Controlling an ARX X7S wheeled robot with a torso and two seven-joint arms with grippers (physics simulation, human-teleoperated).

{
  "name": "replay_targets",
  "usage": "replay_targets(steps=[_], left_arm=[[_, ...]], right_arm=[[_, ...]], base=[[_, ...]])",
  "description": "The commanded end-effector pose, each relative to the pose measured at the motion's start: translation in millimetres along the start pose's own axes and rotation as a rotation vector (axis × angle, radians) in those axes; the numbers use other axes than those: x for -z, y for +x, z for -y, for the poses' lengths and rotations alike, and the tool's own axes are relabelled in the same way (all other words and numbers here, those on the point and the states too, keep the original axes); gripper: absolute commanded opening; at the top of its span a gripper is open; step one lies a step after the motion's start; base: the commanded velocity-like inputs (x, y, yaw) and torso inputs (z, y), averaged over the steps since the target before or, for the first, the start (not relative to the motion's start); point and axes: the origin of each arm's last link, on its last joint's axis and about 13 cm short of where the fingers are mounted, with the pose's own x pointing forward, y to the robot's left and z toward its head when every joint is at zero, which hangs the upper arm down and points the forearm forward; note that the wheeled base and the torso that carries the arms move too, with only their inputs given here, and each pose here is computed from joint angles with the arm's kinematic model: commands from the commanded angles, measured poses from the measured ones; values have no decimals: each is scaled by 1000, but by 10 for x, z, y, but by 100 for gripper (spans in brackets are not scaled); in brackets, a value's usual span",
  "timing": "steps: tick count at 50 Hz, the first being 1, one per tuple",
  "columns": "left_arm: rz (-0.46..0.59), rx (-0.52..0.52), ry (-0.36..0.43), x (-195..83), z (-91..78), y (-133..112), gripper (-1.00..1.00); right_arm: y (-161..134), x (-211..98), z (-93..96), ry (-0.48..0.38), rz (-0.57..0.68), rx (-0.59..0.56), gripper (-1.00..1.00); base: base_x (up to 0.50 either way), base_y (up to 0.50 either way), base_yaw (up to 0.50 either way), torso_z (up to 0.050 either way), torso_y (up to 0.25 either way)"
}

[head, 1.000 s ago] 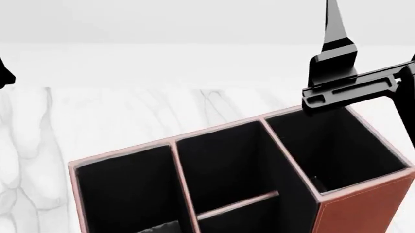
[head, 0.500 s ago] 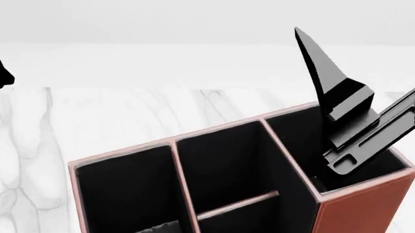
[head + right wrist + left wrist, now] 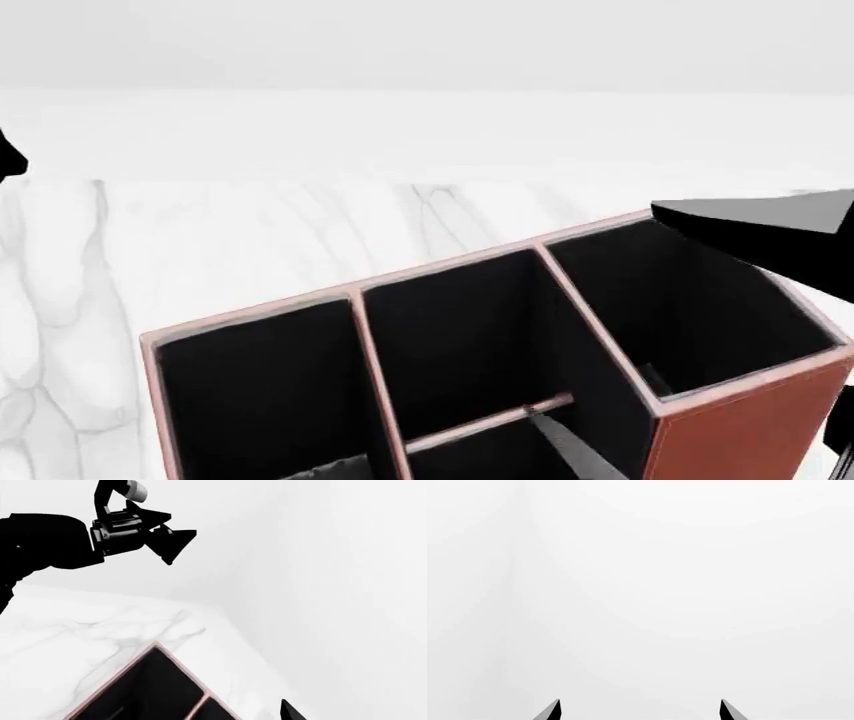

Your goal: Pick up the book and place it in the front compartment of the caddy.

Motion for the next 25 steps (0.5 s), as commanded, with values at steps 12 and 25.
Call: replay_targets(steps=[12, 25], left_arm=[[1, -7, 0, -12, -23, 6, 100], [1, -7, 0, -10, -21, 11, 100]], right_arm=[[2, 32, -48, -6, -103, -130, 100], [-20, 88, -88, 19, -144, -164, 100]], base=[[0, 0, 0, 0, 0], [0, 0, 0, 0, 0]])
